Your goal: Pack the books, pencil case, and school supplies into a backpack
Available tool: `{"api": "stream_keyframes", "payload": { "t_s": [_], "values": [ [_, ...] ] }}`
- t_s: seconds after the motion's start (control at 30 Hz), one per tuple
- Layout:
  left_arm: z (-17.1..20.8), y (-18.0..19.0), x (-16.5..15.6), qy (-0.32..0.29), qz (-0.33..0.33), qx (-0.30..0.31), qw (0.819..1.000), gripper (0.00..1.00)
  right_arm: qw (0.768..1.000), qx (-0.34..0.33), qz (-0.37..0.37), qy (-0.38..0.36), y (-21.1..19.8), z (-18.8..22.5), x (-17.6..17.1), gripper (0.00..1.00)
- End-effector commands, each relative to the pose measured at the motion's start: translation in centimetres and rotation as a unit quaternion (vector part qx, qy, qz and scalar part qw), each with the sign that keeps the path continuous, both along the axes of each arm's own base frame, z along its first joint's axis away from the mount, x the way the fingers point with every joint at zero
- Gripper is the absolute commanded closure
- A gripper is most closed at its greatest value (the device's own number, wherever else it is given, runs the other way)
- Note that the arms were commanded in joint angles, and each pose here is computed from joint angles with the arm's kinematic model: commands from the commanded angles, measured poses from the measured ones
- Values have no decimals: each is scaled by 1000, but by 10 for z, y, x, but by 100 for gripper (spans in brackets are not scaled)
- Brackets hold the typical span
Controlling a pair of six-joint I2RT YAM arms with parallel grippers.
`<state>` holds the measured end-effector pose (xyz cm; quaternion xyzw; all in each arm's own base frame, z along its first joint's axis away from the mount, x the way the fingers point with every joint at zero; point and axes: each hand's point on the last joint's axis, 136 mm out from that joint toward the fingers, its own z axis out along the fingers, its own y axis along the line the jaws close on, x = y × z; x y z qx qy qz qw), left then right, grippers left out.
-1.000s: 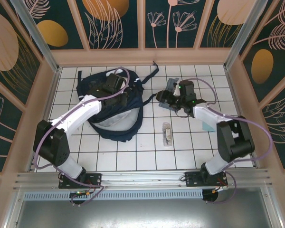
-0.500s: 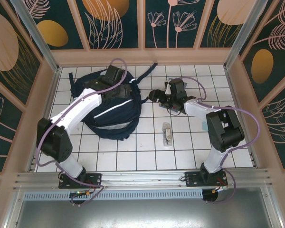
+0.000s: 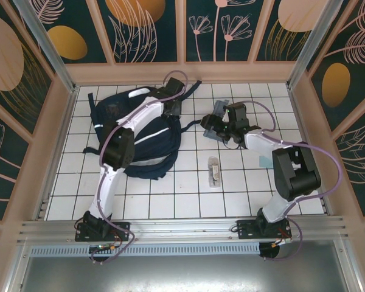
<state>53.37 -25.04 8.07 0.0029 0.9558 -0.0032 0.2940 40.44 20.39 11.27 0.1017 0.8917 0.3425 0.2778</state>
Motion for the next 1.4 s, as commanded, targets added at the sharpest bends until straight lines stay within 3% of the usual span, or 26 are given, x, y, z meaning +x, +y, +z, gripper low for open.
{"api": "stream_keyframes", "payload": {
  "t_s": [0.0, 0.17, 0.23, 0.37, 0.43, 0.57, 0.7, 0.83, 1.1, 1.3, 1.37],
  "values": [
    [-54, 14, -24, 78, 12, 48, 996, 41, 1000, -12, -4, -1, -10, -1, -3, 16],
    [-106, -17, -77, 158, -90, -17, 983, 59, 1000, -13, 2, -2, -10, -2, 0, 17],
    [-109, -30, -102, 163, -132, -33, 977, 68, 1000, -7, 7, -9, -7, -2, 2, 24],
    [-82, -65, -153, 155, -226, -157, 949, 71, 999, 26, 21, -16, 4, -7, 0, 46],
    [-61, -70, -171, 146, -264, -180, 936, 71, 999, 31, 33, -19, 11, -11, -3, 50],
    [-32, -44, -183, 122, -287, -121, 942, 66, 996, 13, 75, -40, 30, -17, -14, 51],
    [-15, -10, -165, 97, -228, -33, 968, 43, 995, -3, 94, -39, 38, -22, -21, 49],
    [5, -19, -149, 74, -189, -53, 978, 30, 996, -5, 82, -33, 32, -22, -23, 45],
    [-11, -67, -150, 79, -170, -58, 980, 31, 1000, -7, -2, 2, -12, -29, -28, 32],
    [-30, -85, -148, 76, -161, -10, 984, 32, 999, 1, -54, -8, -50, -21, -37, 31],
    [-44, -74, -145, 85, -143, 38, 985, 32, 998, -5, -65, -12, -60, -17, -40, 31]
  ]
}}
